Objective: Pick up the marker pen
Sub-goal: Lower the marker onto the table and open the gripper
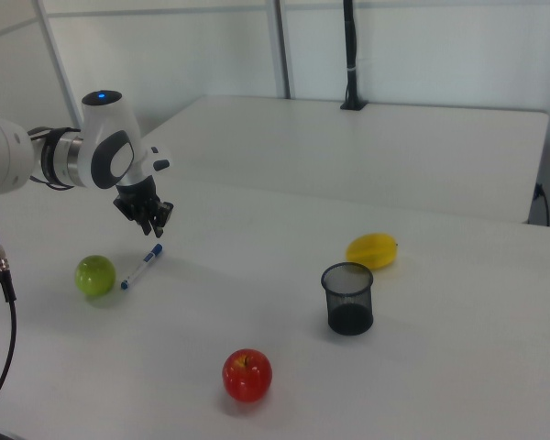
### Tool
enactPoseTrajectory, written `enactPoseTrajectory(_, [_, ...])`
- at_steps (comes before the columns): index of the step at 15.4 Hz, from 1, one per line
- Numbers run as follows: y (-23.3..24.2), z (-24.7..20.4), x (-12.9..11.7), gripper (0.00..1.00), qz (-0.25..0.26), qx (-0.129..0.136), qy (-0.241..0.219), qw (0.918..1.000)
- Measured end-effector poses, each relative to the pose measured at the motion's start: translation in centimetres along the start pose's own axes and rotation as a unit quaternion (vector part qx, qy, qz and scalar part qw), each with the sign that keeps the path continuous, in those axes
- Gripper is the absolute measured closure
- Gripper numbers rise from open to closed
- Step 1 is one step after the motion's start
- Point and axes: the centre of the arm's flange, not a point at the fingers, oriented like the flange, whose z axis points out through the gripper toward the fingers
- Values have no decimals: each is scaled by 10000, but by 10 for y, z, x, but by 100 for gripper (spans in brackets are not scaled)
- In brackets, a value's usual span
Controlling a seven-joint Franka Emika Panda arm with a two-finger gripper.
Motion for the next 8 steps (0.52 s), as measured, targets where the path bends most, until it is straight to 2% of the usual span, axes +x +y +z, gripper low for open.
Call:
enactPoseTrajectory(1, [1, 0, 0, 64, 6, -5, -1, 10000])
enactPoseTrajectory(6, [5, -10, 6, 15, 33, -13, 112, 9999])
enactPoseTrajectory(7, [7, -18, 9, 9, 46, -17, 181, 9998])
enactPoseTrajectory(8, [10, -28, 11, 9, 65, -27, 242, 9997])
